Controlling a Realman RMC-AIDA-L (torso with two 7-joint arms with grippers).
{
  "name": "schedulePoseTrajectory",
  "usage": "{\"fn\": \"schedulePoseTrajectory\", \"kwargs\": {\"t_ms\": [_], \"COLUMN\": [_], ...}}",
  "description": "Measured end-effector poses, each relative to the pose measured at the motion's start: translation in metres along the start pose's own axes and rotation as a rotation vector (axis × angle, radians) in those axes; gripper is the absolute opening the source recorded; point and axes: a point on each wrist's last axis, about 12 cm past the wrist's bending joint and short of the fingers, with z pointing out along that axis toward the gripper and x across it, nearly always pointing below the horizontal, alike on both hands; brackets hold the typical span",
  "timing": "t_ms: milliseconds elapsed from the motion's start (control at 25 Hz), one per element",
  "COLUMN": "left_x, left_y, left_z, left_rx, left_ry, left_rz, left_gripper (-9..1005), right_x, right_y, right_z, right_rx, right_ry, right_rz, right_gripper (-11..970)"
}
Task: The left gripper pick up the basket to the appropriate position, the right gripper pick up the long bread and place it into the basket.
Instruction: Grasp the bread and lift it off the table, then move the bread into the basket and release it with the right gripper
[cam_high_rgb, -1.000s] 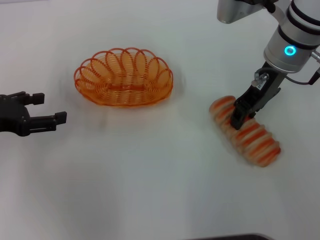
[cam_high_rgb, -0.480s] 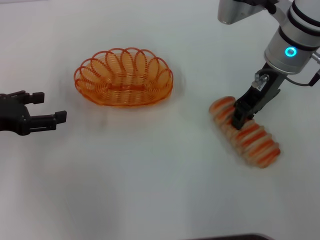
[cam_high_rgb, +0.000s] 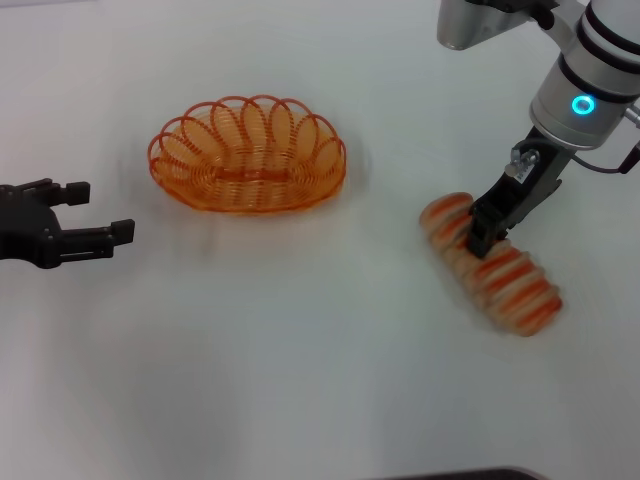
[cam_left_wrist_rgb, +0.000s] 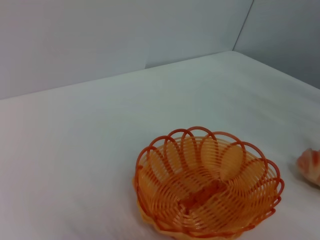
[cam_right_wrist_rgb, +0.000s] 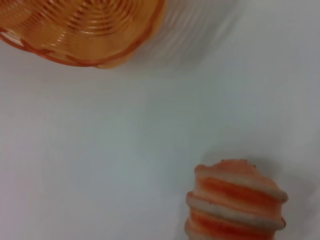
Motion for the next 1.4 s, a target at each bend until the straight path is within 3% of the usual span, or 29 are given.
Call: {"fn": "schedulePoseTrajectory", "kwargs": {"t_ms": [680, 1120, 1400], "left_x": [0.000, -0.003, -0.003], "left_y": [0.000, -0.003, -0.005], "left_z": [0.000, -0.002, -0.002], "left_rx": [0.000, 0.033, 0.045], "left_ry": [0.000, 0.001, 0.001], "left_rz": [-0.001, -0.003, -0.004], "left_gripper": [891, 890, 891], "right_x": [0.007, 0.022, 0.013], "right_y": [-0.008, -0.060, -0.072], "right_z": [-0.006, -0.038, -0.059], "right_rx": [-0.006, -0.019, 0.067], "right_ry": [-0.043, -0.331, -0.497], "right_rz": [-0.038, -0.091, -0.215], "right_gripper": [186, 185, 186]}}
